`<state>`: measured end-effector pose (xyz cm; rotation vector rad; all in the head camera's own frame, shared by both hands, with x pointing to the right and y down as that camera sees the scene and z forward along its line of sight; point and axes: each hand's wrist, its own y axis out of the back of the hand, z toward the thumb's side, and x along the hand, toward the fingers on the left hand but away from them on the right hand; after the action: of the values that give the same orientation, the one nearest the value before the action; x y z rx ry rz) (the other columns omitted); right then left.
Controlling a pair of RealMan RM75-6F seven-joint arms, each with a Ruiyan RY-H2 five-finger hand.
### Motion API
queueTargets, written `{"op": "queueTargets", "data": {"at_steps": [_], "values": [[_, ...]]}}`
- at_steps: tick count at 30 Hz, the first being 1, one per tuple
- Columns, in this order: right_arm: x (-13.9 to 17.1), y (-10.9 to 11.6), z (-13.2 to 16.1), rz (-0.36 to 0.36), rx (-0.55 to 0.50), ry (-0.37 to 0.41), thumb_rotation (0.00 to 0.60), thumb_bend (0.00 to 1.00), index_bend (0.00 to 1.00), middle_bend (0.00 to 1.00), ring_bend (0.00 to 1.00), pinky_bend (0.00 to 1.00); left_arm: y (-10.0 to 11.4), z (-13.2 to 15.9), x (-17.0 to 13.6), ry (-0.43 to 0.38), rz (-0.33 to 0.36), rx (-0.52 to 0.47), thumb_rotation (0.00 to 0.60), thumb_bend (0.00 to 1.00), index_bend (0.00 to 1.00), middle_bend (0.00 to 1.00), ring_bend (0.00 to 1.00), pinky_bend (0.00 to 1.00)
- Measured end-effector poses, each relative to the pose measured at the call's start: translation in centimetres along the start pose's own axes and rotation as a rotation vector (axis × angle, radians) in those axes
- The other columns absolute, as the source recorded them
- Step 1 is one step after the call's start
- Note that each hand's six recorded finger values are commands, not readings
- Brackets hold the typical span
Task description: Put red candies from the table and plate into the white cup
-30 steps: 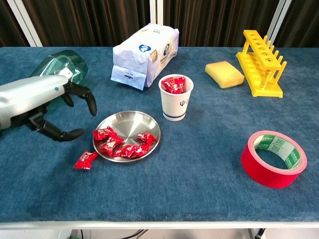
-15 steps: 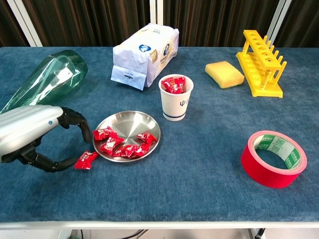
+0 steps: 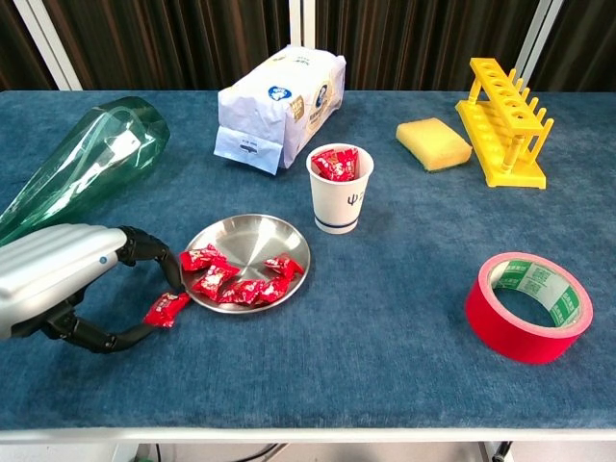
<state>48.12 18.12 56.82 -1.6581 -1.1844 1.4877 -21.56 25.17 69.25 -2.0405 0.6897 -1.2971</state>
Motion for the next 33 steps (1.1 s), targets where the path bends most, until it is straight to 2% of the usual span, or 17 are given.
{"op": "queueTargets", "data": {"at_steps": [14, 20, 26, 29, 33], "values": [[0.0, 0.0, -0.1, -0.001, 0.001, -0.004, 0.600, 0.22, 0.00, 0.00, 0.00, 0.00, -0.5, 0.1, 0.5, 0.012, 0.009, -0.019, 0.600, 0.32, 0.48, 0.31, 0.17, 0.27], [0.0, 0.0, 0.0, -0.001, 0.000, 0.000, 0.600, 0.22, 0.00, 0.00, 0.00, 0.00, -0.2, 0.3, 0.6, 0.007, 0.035, -0.039, 0.600, 0.35, 0.54, 0.34, 0.19, 0.28], [0.1, 0.0, 0.0, -0.001, 0.001, 0.002, 0.600, 0.22, 0.00, 0.00, 0.00, 0.00, 1.0, 0.3, 0.3, 0.003, 0.082, -0.084, 0.600, 0.37, 0.57, 0.36, 0.20, 0.28], [0.1, 0.0, 0.0, -0.002, 0.000, 0.003, 0.600, 0.22, 0.00, 0.00, 0.00, 0.00, 2.3, 0.1, 0.2, 0.003, 0.112, -0.098, 0.600, 0.37, 0.57, 0.36, 0.20, 0.29], [0.2, 0.1, 0.1, -0.004, -0.001, 0.004, 0.600, 0.22, 0.00, 0.00, 0.00, 0.00, 5.1, 0.5, 0.6, -0.010, 0.165, -0.113, 0.600, 0.37, 0.57, 0.37, 0.21, 0.31]]}}
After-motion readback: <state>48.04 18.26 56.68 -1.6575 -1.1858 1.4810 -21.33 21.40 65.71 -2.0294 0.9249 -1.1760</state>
